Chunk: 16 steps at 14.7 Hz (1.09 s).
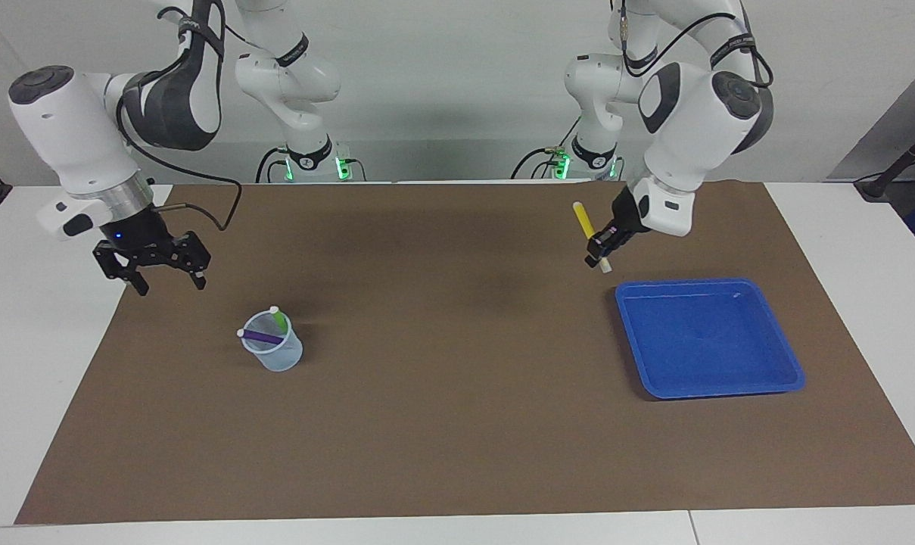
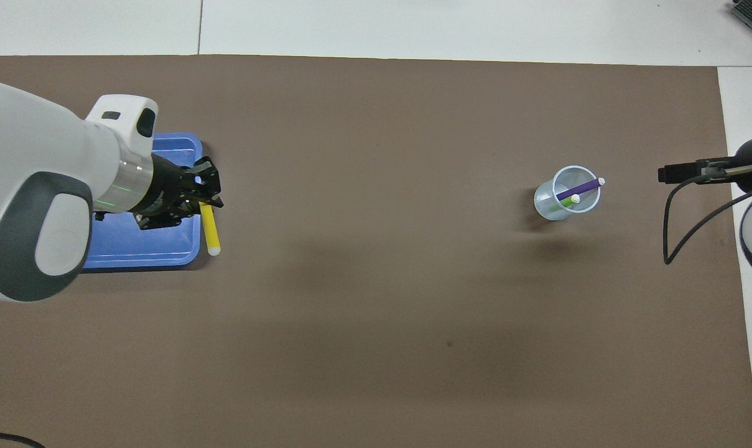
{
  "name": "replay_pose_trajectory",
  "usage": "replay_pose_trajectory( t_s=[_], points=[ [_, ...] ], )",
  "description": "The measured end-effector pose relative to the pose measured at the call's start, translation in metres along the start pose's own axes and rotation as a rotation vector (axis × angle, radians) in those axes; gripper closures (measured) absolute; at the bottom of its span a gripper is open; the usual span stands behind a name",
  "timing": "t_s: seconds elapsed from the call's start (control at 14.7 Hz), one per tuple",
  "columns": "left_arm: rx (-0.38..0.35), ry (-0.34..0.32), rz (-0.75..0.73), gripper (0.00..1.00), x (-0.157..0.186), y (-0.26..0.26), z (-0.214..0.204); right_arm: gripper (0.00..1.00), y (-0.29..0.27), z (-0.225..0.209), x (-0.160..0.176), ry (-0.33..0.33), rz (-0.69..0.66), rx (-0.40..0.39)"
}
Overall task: Right arm passes pens to left for tray arrangement
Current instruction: 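Carry the yellow pen with the left gripper over the blue tray, then lower the yellow pen into the tray and open the left gripper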
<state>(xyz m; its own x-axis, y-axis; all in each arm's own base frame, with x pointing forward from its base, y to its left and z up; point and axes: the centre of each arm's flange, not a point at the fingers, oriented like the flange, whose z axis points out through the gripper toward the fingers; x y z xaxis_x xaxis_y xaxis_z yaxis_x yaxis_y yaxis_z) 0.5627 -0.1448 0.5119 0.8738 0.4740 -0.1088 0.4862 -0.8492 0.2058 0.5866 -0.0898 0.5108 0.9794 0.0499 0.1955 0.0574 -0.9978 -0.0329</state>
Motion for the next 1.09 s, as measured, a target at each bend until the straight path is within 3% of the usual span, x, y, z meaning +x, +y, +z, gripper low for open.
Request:
replay_pose_trajectory(
  t_s=[0.41,0.68,1.09],
  points=[
    [0.065,0.065,0.196,0.82,0.057,-0.071,-0.020,0.00,-0.001,-0.038,0.015,-0.051,0.089,0.014],
    [0.117,0.091,0.307,0.82,0.085,-0.117,-0.031,0.00,0.000,-0.036,0.022,-0.061,0.130,0.022],
    [0.138,0.147,0.421,0.82,0.141,-0.161,0.001,0.00,-0.001,-0.053,0.028,-0.139,0.133,0.036]
  ],
)
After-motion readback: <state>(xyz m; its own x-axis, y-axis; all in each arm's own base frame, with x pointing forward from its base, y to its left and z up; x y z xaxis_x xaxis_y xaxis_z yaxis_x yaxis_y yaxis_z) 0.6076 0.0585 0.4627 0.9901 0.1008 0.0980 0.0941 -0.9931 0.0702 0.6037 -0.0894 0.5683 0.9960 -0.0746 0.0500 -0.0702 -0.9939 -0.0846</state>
